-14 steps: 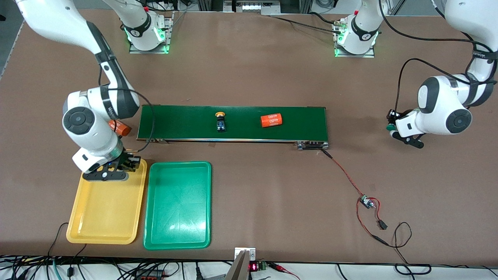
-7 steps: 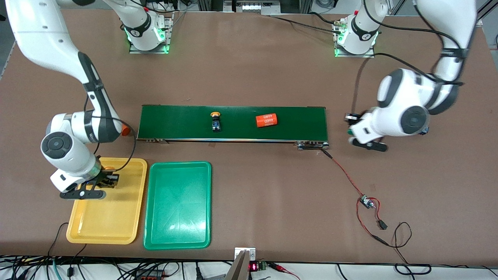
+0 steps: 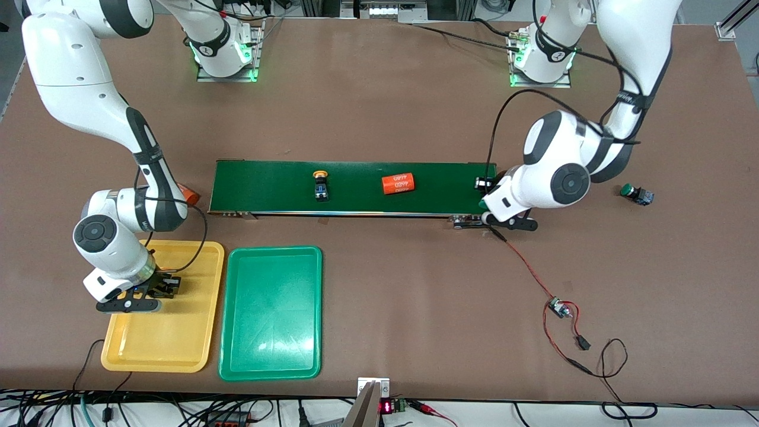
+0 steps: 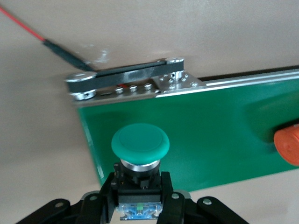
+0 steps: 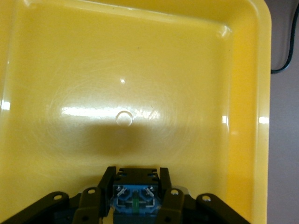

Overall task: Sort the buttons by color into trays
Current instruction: 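Release the yellow button in the yellow tray while the left places green button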

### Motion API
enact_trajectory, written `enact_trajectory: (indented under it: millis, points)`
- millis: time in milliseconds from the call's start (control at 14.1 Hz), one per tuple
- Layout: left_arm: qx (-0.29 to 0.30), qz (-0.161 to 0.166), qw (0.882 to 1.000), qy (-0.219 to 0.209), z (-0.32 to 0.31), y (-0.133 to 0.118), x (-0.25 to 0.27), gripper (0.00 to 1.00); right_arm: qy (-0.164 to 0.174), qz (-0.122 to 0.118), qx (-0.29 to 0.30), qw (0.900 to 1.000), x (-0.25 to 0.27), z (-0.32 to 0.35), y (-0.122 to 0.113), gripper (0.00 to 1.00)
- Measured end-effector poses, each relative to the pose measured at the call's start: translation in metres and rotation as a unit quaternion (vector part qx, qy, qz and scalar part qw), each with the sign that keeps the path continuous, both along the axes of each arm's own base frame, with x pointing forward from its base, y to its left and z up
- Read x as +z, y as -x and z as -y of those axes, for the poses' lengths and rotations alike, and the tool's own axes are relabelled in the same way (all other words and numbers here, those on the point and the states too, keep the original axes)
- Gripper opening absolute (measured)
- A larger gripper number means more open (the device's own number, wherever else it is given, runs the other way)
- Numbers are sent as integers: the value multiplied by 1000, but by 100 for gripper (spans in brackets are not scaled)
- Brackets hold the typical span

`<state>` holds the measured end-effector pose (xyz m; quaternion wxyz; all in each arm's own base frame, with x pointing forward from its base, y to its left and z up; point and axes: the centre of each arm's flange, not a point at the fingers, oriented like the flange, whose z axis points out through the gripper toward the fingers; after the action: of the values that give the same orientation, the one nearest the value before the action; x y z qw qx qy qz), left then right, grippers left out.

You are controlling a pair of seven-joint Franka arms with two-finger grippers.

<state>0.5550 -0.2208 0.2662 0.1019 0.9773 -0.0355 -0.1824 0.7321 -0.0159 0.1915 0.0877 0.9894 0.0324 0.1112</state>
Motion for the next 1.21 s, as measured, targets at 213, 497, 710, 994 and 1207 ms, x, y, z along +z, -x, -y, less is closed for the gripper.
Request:
enact_trajectory:
  millis: [213, 497, 710, 994, 1207]
  points:
    - [24, -20, 999, 29, 15, 4, -26, 41, -2, 7, 1, 1000, 1, 0, -1, 74]
    - [13, -21, 999, 36, 33, 10, -24, 63, -12, 7, -10, 1000, 16, -4, -3, 96]
    - [13, -11, 999, 39, 33, 4, -11, 92, -50, -27, -43, 997, 45, -19, 5, 100]
    - [28, 37, 999, 14, -16, -19, 47, 100, -74, -74, -44, 993, 97, -62, 28, 100]
    - [42, 62, 996, -54, -101, -37, 63, 100, -88, -83, -54, 991, 123, -97, 52, 100]
